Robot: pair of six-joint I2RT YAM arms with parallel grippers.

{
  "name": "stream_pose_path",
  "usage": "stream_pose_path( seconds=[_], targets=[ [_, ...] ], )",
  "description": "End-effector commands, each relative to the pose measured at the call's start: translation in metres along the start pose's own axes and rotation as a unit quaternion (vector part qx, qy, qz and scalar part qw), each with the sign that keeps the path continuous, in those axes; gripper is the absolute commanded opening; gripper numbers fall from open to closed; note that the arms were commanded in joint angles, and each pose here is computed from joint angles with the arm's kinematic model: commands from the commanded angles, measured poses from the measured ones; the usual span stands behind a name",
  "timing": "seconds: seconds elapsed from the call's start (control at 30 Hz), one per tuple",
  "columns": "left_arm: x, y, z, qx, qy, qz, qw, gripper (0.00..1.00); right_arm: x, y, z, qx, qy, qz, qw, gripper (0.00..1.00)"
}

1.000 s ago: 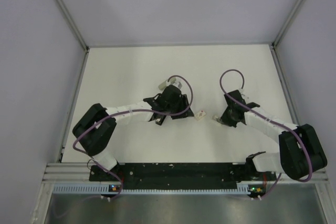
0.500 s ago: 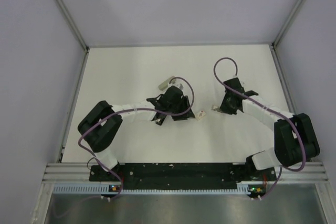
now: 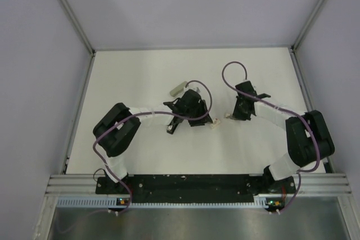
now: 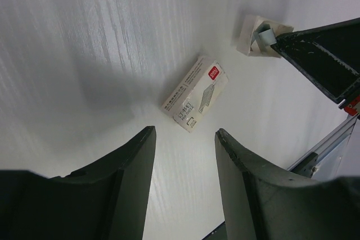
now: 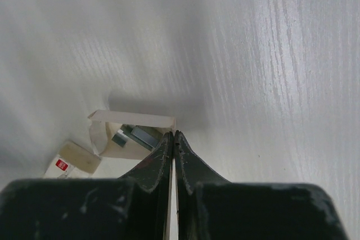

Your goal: Unload the staples from the stapler

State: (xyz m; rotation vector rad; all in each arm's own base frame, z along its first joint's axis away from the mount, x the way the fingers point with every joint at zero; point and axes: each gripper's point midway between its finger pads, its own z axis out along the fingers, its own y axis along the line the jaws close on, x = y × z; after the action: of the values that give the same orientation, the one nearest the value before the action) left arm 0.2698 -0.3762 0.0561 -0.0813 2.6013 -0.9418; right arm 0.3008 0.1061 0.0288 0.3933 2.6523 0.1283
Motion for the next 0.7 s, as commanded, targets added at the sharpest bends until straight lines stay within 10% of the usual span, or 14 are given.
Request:
stream_pose_path(
  seconds=[0.0, 0.67],
  targets=[
    [-0.01, -0.012, 0.006, 0.019, -0.011, -0.006, 1.0, 0.52, -0.015, 0.019, 0.001, -0.017, -0.02, -0.016, 1.0, 0.0],
    [-0.009, -0.01, 0.013, 0.023, -0.013, -0.014, 1.0, 0.52, -0.003, 0.038, 0.001, -0.034, -0.016, -0.064, 0.997, 0.0]
  ],
)
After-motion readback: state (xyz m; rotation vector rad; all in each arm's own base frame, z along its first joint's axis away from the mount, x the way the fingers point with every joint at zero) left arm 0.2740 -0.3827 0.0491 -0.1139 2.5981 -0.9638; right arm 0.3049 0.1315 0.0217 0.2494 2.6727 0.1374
